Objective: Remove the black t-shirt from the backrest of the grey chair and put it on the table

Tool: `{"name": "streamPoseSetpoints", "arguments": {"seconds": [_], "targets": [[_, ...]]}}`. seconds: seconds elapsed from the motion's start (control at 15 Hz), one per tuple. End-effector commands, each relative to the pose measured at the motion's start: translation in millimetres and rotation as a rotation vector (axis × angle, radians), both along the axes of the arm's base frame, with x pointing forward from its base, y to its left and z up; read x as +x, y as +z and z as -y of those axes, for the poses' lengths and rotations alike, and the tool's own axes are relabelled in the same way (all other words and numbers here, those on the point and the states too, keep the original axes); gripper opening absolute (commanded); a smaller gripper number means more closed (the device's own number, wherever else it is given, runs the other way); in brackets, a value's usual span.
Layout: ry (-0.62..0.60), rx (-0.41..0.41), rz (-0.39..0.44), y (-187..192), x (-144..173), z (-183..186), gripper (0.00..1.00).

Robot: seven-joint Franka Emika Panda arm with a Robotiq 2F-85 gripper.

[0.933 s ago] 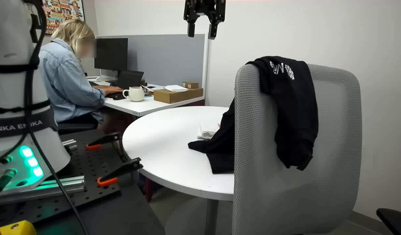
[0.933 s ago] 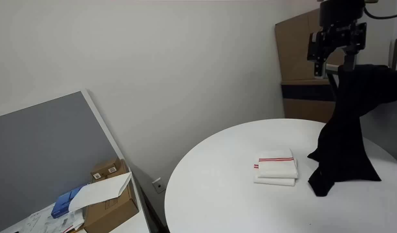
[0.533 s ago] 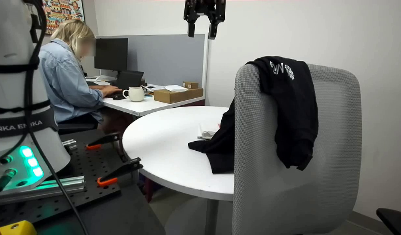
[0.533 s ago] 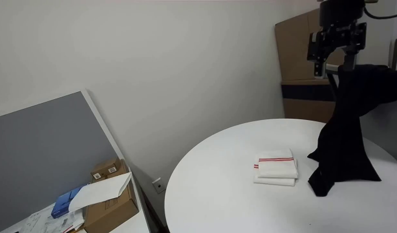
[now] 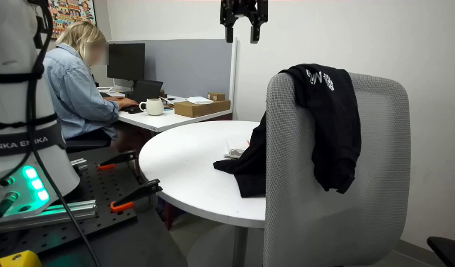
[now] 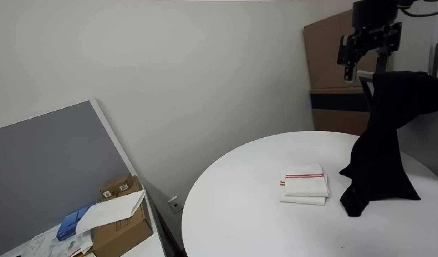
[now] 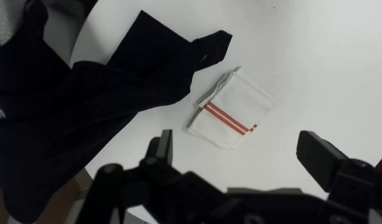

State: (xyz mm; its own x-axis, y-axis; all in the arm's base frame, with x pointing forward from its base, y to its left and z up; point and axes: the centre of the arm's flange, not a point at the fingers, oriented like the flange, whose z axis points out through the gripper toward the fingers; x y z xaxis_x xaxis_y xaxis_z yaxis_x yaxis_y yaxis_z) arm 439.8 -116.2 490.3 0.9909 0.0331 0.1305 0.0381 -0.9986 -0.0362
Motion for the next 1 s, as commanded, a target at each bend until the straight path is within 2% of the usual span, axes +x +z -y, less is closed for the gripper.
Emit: {"name": "streamPoseSetpoints", "arguments": {"seconds": [0.0, 0.27, 0.6, 0.93], "targets": [[-0.039, -0.052, 0.049, -9, 38, 21, 1.00], [-0.097, -0.153, 0.023, -21, 58, 53, 1.00], [-0.202, -0.266, -0.001, -9, 55, 100, 1.00], [-0.269, -0.317, -0.042, -30, 55, 119, 1.00]]}}
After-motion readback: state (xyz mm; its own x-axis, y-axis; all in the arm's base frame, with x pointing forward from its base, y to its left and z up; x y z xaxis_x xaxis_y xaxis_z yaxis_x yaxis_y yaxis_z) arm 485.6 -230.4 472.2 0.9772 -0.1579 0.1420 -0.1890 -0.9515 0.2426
